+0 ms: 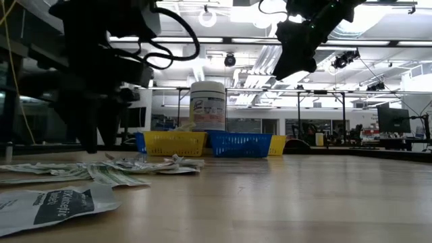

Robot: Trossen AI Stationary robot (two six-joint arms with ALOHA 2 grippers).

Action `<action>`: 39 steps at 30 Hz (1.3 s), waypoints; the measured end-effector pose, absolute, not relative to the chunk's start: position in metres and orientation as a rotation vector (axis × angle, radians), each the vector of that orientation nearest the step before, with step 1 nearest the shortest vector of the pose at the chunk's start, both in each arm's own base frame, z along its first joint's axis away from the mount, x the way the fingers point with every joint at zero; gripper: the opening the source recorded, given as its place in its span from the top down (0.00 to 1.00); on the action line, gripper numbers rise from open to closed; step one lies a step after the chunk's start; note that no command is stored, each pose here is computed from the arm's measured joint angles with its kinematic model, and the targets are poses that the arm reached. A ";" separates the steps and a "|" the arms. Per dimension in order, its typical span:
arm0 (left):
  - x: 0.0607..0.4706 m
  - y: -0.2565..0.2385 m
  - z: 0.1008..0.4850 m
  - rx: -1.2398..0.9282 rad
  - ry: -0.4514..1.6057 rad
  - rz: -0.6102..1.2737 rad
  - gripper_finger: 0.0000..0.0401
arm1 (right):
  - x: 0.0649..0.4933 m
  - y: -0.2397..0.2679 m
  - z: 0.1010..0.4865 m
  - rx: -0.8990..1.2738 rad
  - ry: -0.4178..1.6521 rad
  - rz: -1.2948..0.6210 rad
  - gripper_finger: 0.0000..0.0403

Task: Pick & Place First Aid Supplies
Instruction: Put the black towelette pack into the right blue bin

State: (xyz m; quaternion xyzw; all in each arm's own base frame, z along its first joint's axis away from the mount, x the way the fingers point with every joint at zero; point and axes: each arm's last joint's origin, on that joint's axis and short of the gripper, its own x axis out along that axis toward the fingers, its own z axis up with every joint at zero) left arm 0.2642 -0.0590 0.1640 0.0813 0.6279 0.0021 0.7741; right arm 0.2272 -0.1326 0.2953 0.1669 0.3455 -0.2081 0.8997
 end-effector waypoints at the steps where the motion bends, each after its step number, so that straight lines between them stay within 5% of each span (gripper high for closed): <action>1: 0.266 -0.059 0.162 0.179 1.357 0.007 0.52 | 0.227 -0.133 0.295 0.346 0.717 -0.431 0.69; 18: 0.275 -0.060 0.154 0.253 1.319 0.012 0.54 | 0.227 -0.133 0.295 0.300 0.734 -0.420 0.69; 28: 0.278 -0.062 0.140 0.243 1.368 -0.009 0.69 | 0.226 -0.132 0.294 0.273 0.753 -0.414 0.69; 39: 0.276 -0.060 0.141 0.266 1.392 0.019 0.98 | 0.225 -0.132 0.293 0.250 0.765 -0.404 0.69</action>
